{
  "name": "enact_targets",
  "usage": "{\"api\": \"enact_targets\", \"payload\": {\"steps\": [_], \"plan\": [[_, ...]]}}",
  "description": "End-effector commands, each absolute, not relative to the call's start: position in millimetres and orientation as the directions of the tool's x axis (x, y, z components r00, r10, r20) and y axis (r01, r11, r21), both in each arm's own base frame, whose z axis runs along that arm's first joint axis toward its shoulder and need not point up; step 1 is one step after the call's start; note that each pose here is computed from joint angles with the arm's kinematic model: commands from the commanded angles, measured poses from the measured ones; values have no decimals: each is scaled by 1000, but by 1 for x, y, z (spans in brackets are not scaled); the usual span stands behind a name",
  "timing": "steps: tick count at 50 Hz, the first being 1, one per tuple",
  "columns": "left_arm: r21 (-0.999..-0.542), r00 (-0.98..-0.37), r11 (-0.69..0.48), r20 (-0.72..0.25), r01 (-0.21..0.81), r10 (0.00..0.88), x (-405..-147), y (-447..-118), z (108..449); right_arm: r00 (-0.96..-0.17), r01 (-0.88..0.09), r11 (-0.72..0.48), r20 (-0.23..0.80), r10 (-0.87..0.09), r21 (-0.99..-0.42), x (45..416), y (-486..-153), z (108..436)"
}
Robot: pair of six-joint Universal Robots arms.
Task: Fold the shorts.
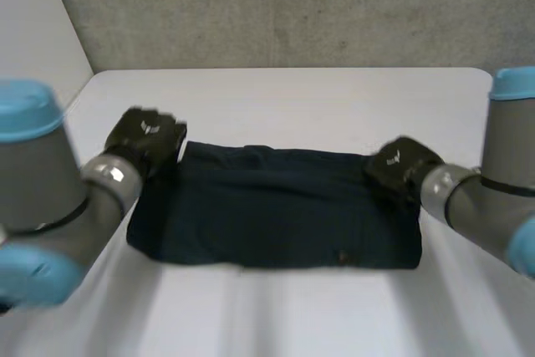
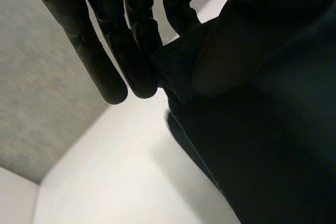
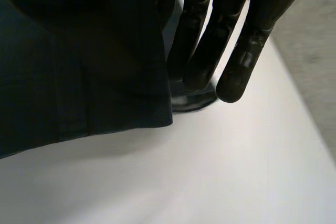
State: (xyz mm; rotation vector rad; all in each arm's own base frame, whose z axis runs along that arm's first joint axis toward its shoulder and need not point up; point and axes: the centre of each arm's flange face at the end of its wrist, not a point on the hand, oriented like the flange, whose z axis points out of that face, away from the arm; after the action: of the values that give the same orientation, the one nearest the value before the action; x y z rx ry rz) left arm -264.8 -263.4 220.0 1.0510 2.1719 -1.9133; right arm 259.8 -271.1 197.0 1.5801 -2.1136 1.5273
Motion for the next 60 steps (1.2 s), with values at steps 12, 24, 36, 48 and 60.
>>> {"api": "enact_targets", "payload": {"steps": [12,24,36,48,60], "plan": [[-768,-715,-115,-631,630,301,-327,-384,138,-499,-736,-324,800,-334,-595,308,-385,117],[-841,-825,-307,-518,445,224,-343,-365,204,-721,-600,-277,657,-218,-750,290,-380,184],[-885,-792,-159,-463,437,399,-309,-303,180,-785,-392,31,317,-532,-919,260,-299,200],[-859,-780,-17,-473,512,409,-276,-321,128,-765,-410,196,219,-606,-891,248,-268,151],[-844,-771,18,-480,535,419,-268,-321,119,-776,-428,179,259,-575,-886,248,-281,122]]}}
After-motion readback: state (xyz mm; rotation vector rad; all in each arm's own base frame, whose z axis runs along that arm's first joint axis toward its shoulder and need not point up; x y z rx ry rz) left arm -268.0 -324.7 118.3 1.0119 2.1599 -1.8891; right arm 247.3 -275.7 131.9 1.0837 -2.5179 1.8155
